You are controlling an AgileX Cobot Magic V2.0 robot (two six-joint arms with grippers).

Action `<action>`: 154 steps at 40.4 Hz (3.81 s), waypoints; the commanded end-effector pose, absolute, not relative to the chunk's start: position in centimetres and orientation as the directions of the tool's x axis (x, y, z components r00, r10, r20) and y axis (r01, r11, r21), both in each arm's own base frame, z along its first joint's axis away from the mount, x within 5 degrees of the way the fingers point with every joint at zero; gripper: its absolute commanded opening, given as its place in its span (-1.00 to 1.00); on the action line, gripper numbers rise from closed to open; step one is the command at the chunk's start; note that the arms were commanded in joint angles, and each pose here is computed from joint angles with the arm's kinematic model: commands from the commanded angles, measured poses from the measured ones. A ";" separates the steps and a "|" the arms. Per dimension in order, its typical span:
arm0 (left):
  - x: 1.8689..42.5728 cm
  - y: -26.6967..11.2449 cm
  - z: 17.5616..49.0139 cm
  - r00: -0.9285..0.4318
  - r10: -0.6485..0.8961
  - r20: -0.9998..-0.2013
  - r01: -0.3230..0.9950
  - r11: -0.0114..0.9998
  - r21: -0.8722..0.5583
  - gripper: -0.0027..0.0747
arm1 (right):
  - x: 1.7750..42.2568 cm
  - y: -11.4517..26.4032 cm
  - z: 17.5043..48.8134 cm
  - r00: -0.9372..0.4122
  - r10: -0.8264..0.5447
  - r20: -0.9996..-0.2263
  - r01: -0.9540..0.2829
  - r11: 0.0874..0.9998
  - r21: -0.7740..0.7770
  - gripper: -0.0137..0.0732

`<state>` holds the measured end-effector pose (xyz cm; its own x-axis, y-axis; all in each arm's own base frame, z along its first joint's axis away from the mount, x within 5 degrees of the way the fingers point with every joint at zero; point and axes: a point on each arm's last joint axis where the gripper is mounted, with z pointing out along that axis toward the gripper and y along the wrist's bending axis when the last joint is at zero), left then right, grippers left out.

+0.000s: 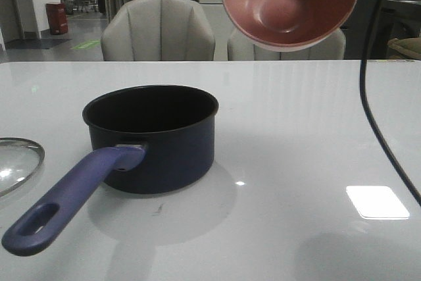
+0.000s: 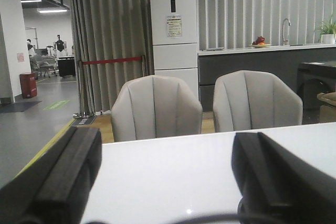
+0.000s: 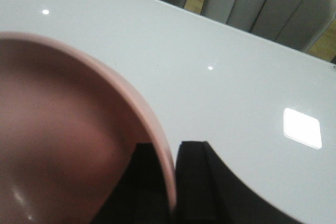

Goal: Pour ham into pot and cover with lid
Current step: 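Turn the bowl upright and carry it back beside the saucepan, then lower the pink bowl onto the table and open the right gripper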

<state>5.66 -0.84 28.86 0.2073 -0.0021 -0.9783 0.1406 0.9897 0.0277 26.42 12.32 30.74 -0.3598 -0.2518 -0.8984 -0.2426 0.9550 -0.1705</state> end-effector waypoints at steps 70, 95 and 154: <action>5.4 -0.8 30.4 0.294 -0.022 -0.956 0.145 0.989 0.022 0.49 | 36.6 1.1 22.9 -0.955 0.088 -0.282 0.029 0.978 0.207 -0.37; 5.4 -0.8 30.4 0.294 -0.022 -0.956 0.145 0.989 0.022 0.49 | 37.4 2.1 23.2 -0.924 -0.168 -0.344 -0.193 0.981 0.039 0.55; 5.4 -0.8 30.5 0.304 -0.030 -0.952 0.146 0.989 0.016 0.49 | 7.7 4.1 31.9 0.113 0.000 -0.994 -0.465 0.883 -0.053 0.55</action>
<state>5.65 -0.84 28.92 0.2136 -0.0031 -0.9769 0.1405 0.9897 0.0276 8.58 4.91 31.43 -0.0304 -0.0653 -0.9974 -0.5007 0.8646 -0.0414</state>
